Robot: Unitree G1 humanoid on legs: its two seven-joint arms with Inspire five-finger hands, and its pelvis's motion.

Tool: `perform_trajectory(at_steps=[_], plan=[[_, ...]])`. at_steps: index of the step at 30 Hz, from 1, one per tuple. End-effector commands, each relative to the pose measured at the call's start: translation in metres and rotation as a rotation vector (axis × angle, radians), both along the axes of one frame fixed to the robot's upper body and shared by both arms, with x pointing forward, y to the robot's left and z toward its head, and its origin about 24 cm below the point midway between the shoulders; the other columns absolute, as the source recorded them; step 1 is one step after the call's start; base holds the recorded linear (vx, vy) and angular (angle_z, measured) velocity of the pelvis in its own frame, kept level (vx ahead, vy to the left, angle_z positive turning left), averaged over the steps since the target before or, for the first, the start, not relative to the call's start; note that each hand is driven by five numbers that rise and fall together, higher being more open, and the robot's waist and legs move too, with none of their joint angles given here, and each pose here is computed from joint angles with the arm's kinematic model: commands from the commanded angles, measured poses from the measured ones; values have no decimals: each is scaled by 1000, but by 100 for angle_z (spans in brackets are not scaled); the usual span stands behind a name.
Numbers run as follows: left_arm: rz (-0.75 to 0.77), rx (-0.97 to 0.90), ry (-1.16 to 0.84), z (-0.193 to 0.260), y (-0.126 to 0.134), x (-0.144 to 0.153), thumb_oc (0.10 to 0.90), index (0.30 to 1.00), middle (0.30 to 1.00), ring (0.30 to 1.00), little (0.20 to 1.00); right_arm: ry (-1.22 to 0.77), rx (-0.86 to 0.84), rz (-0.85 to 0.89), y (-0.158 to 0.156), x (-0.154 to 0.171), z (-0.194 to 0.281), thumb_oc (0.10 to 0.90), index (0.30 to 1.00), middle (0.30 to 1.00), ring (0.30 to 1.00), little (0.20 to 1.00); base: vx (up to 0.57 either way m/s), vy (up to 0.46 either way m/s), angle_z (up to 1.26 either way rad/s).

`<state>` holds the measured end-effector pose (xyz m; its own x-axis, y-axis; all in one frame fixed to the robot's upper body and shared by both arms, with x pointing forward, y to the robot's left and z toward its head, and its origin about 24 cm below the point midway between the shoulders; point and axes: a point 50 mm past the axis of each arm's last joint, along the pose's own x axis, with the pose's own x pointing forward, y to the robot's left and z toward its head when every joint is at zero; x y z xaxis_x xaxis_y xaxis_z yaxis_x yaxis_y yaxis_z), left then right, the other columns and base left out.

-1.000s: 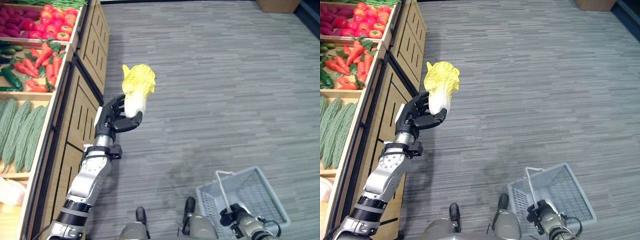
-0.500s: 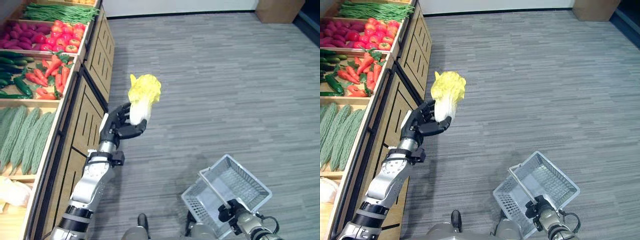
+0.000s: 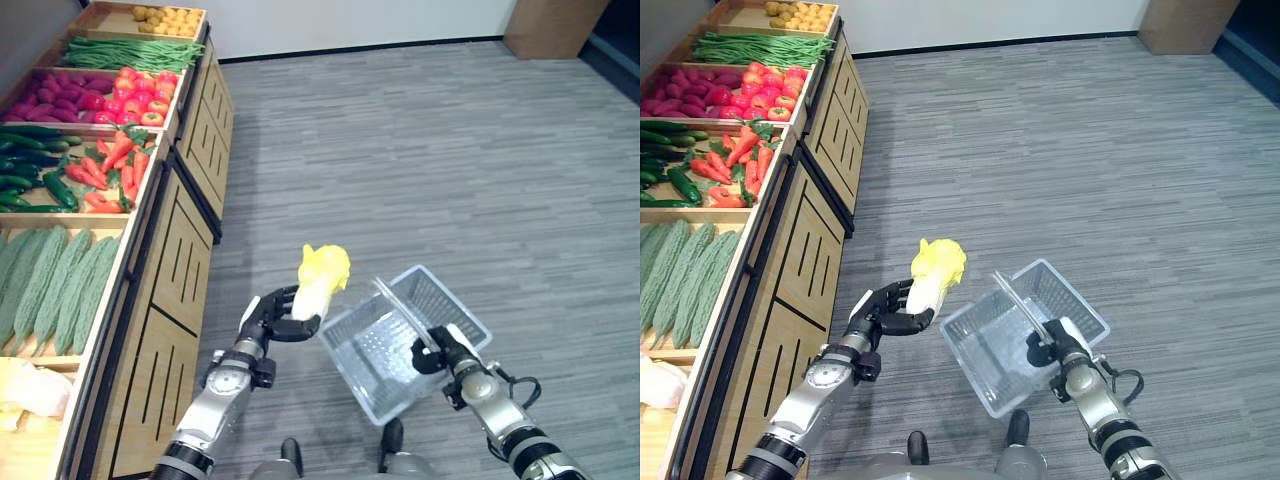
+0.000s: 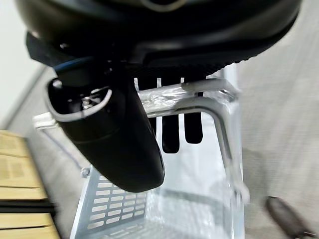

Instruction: Get the vegetables into the basket

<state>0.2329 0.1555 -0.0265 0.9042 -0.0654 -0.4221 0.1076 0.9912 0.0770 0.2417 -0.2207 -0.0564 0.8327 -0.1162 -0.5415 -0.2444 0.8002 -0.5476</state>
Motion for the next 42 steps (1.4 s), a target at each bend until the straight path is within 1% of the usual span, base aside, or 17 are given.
perform_trajectory(at_steps=[1, 2, 3, 6, 8, 9, 11, 12, 13, 18, 22, 27, 32, 33, 34, 35, 42], plan=[[11, 62, -120, 17, -3, 22, 400, 300, 300, 300, 300, -284, 214, -9, 31, 40, 50, 400, 300, 300, 300, 300, 6, -42, -1], [-14, 129, -124, 16, -2, 24, 400, 300, 300, 300, 300, -283, 239, 13, 36, 39, 50, 400, 300, 300, 300, 300, 11, -40, -2], [5, 142, -100, 11, -2, 23, 400, 300, 300, 300, 300, -292, 254, 38, 43, 39, 53, 400, 300, 300, 300, 300, 12, -38, -2], [-3, 166, -47, -1, -10, 24, 400, 300, 300, 300, 300, -319, 309, 89, 57, 34, 60, 400, 300, 300, 300, 300, 3, -35, -2], [-7, 177, -33, -4, -11, 25, 400, 300, 300, 300, 300, -328, 321, 104, 62, 33, 63, 400, 300, 300, 300, 300, -6, -22, -8], [4, 213, -25, -6, -12, 30, 400, 300, 300, 300, 300, -333, 369, 144, 72, 30, 66, 400, 300, 300, 300, 300, -11, -26, -19], [4, 226, -19, -8, -13, 31, 400, 300, 300, 300, 300, -333, 364, 158, 73, 28, 67, 400, 300, 300, 300, 300, -2, -15, -21], [-15, 271, -30, -6, -14, 34, 400, 300, 300, 300, 300, -340, 366, 185, 75, 26, 69, 400, 300, 300, 300, 300, 3, -9, -21], [-3, 284, -27, -7, -13, 35, 400, 300, 300, 300, 300, -341, 373, 191, 76, 24, 70, 400, 300, 300, 300, 300, -3, -16, -22], [-8, 326, 33, -20, -15, 34, 400, 300, 300, 300, 300, -322, 401, 252, 82, 13, 70, 400, 300, 300, 300, 300, -14, -18, -15], [-42, 366, 79, -30, -24, 32, 400, 300, 300, 300, 300, -315, 451, 339, 94, 6, 75, 400, 300, 300, 300, 300, -24, -14, -21], [-64, 387, 129, -41, -30, 28, 400, 300, 300, 300, 300, -324, 475, 412, 107, 5, 81, 400, 300, 300, 300, 300, -14, -8, -9], [-88, 410, 139, -44, -35, 27, 400, 300, 300, 300, 300, -341, 483, 463, 117, 6, 87, 400, 300, 300, 300, 300, -23, -8, -3], [-100, 425, 138, -44, -35, 27, 620, 607, 607, 607, 607, -345, 482, 474, 118, 6, 88, 400, 300, 300, 300, 300, 0, 0, 0], [-105, 435, 143, -46, -35, 27, 792, 849, 849, 849, 849, -349, 480, 483, 120, 6, 89, 400, 300, 300, 300, 300, 0, 0, 0], [-116, 440, 145, -47, -37, 26, 900, 1000, 1000, 1000, 1000, -347, 486, 490, 122, 6, 89, 400, 300, 300, 300, 300, 0, 0, 0], [-144, 442, 127, -44, -42, 28, 900, 1000, 1000, 1000, 1000, -360, 473, 513, 124, 7, 93, 400, 300, 300, 300, 300, 1, -1, 0]])
